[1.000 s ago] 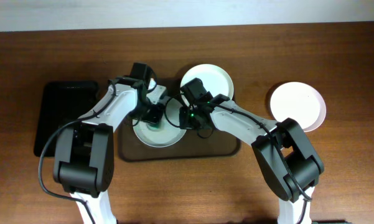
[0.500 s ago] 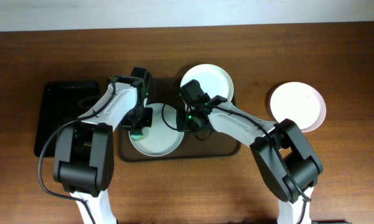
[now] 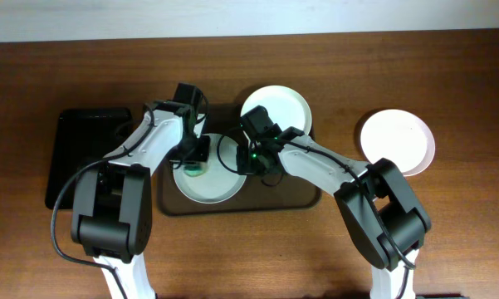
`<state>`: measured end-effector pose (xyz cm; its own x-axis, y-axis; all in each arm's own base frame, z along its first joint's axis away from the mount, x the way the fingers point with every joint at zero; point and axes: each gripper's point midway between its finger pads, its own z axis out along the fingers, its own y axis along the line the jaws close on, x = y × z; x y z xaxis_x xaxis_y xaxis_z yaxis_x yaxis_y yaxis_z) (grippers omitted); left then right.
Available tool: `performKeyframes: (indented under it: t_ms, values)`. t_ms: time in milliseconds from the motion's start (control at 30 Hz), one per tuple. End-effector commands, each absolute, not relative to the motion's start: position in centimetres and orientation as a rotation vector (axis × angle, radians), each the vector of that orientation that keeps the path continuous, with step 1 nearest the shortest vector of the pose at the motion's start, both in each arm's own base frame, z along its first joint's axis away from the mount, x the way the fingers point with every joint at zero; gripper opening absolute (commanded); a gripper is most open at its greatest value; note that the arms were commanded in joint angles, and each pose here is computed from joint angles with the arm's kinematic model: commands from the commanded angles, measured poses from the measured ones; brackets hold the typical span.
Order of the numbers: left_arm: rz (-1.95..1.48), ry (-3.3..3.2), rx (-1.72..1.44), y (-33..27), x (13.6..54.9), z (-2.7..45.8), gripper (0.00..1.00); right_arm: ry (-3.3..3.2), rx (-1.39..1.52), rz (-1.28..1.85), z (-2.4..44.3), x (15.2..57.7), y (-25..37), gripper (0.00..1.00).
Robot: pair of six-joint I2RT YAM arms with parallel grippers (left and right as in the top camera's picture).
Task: Clean dirty plates on tray and stack at the side
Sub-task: 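Scrub the lower plate with the sponge in the left gripper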
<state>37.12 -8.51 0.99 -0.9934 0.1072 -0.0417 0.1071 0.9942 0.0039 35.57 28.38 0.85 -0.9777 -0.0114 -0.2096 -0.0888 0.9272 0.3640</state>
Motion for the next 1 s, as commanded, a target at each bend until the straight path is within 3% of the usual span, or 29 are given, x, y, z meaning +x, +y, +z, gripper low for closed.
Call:
performKeyframes:
  t_ms: [0,67,167,267,367,467,533,667,767,867,967]
  values:
    - [0.271,3.171,0.055,-5.0,35.2,0.3,0.00,2.887,-0.066,0.535,0.4,35.9,28.1,0.04]
    - [0.151,3.262,0.142,-6.1,33.2,0.3,0.00,2.887,-0.066,0.535,0.4,35.9,28.2,0.04]
    - [-0.413,3.262,0.545,-11.3,31.1,1.0,0.00,2.887,-0.066,0.535,0.4,35.9,28.2,0.04]
    - [-0.519,3.210,0.594,-12.5,31.5,1.2,0.00,2.887,-0.066,0.535,0.4,35.9,28.2,0.04]
    - [-0.481,3.131,0.537,-12.6,33.9,0.8,0.00,2.887,-0.066,0.535,0.4,35.9,28.2,0.04]
    - [-0.182,3.105,0.153,-9.2,37.2,0.1,0.00,2.888,-0.066,0.534,0.4,35.9,28.1,0.04]
    - [-0.055,3.071,0.077,-7.6,38.3,0.1,0.00,2.888,-0.066,0.534,0.4,35.9,28.1,0.04]
    - [0.200,3.083,-0.009,-4.7,37.7,0.2,0.00,2.888,-0.066,0.534,0.4,35.9,28.1,0.04]
    - [0.242,3.210,0.006,-4.2,34.5,0.3,0.00,2.888,-0.066,0.535,0.4,35.9,28.2,0.04]
    - [-0.091,3.339,0.033,-7.6,31.8,0.5,0.00,2.888,-0.066,0.535,0.4,35.9,28.2,0.04]
    - [-0.541,3.283,0.184,-11.6,32.2,1.9,0.00,2.894,-0.078,0.562,0.4,35.7,28.4,0.04]
